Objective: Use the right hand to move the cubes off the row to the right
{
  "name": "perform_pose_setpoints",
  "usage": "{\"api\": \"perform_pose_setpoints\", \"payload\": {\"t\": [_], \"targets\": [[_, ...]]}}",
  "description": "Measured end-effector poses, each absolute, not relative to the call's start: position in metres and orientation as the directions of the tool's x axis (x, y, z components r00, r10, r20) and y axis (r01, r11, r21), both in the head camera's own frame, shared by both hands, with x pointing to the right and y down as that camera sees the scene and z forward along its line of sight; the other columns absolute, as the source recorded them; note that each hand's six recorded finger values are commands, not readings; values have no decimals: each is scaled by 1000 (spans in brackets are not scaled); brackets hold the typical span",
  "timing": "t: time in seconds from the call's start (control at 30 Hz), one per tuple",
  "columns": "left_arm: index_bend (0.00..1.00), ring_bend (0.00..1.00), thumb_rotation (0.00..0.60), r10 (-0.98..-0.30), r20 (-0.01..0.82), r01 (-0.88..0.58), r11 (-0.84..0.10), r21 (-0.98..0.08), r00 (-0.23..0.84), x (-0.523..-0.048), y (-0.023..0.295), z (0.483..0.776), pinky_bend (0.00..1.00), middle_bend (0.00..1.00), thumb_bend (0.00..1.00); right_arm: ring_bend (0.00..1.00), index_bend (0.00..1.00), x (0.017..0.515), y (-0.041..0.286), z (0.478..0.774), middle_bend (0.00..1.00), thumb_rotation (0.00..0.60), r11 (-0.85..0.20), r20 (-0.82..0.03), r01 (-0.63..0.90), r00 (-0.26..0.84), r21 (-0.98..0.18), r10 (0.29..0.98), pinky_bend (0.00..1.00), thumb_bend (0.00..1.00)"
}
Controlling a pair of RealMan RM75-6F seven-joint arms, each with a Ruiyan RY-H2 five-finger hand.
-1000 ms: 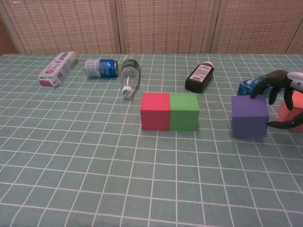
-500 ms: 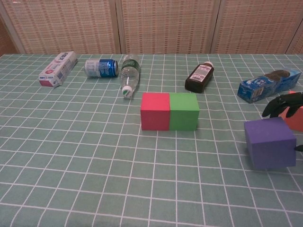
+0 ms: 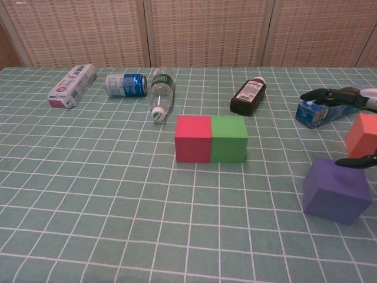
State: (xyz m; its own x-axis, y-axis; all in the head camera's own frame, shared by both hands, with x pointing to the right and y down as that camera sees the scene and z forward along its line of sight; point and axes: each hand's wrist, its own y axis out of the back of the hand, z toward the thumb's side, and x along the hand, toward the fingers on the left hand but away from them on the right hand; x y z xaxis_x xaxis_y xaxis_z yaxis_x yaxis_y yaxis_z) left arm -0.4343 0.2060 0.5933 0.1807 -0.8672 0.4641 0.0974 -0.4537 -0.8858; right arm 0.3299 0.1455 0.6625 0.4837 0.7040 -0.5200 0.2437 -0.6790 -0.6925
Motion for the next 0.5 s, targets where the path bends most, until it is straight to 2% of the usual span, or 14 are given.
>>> {"api": "perform_pose_setpoints", "payload": {"t": [0.3, 0.5], "targets": [[132, 218, 600, -870, 461, 92, -451, -887, 173, -437, 205, 592, 398, 202, 469, 0, 50, 287, 113, 699, 11, 600, -680, -505, 301, 488, -669, 712, 10, 111], [132, 219, 600, -873, 454, 90, -445, -891, 179, -437, 206, 590, 397, 202, 469, 0, 77, 259, 101, 720, 59, 600, -696, -515, 302, 497, -652, 699, 10, 112]]}}
